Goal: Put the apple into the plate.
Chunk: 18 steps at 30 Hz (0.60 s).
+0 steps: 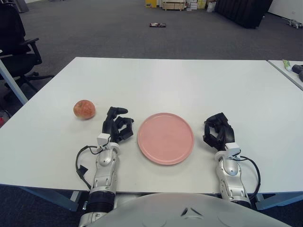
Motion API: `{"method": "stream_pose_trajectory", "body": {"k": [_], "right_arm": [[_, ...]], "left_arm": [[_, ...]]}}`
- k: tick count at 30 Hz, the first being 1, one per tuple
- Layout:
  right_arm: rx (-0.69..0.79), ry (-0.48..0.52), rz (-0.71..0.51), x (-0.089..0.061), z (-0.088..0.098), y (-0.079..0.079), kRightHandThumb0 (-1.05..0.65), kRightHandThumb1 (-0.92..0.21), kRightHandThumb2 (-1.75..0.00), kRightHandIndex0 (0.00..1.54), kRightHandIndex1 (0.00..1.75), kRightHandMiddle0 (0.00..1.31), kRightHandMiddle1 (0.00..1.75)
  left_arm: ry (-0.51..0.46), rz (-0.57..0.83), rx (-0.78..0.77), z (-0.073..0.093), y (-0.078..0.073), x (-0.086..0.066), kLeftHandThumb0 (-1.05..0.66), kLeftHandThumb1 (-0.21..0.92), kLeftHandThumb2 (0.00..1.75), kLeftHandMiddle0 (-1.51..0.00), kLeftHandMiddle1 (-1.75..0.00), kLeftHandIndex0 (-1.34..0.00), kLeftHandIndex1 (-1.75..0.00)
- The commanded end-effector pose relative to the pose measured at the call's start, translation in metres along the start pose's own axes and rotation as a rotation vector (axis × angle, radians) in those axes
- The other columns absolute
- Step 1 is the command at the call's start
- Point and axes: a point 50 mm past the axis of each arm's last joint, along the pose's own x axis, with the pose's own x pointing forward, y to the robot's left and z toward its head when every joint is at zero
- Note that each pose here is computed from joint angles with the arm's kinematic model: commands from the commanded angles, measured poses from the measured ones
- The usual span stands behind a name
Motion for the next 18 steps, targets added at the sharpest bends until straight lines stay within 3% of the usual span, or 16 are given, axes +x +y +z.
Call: {"method": "stream_pose_trajectory", "body": {"k": [1,10,18], "right_arm": [[-0.002,0.028,0.005,-0.0007,-0.0043,-0.0007,-0.39,-0.62,-0.94,0.61,1.37,0.38,1.75],[0.006,0.033,0.008,-0.0005,-0.0039,-0.0001,-0.39,-0.62,-0.94,0.62,1.37,0.38,1.75],[-0.009,0.042,-0.001,-0.0011,-0.0048,-0.0005,-0.39,-0.63,-0.92,0.63,1.37,0.37,1.75]], "left_arm": [[0.067,0.014,0.003,-0.0105,0.0022,-0.0041,-0.01,0.46,1.03,-0.65,-1.37,-0.38,-1.75],[0.061,0.019,0.003,-0.0098,0.0026,-0.0039,-0.01,0.46,1.04,-0.65,-1.39,-0.37,-1.75],[-0.023,0.106,0.028,-0.0050,0.0030,-0.0045,-0.01,0.44,1.08,-0.64,-1.44,-0.37,-1.75]]}}
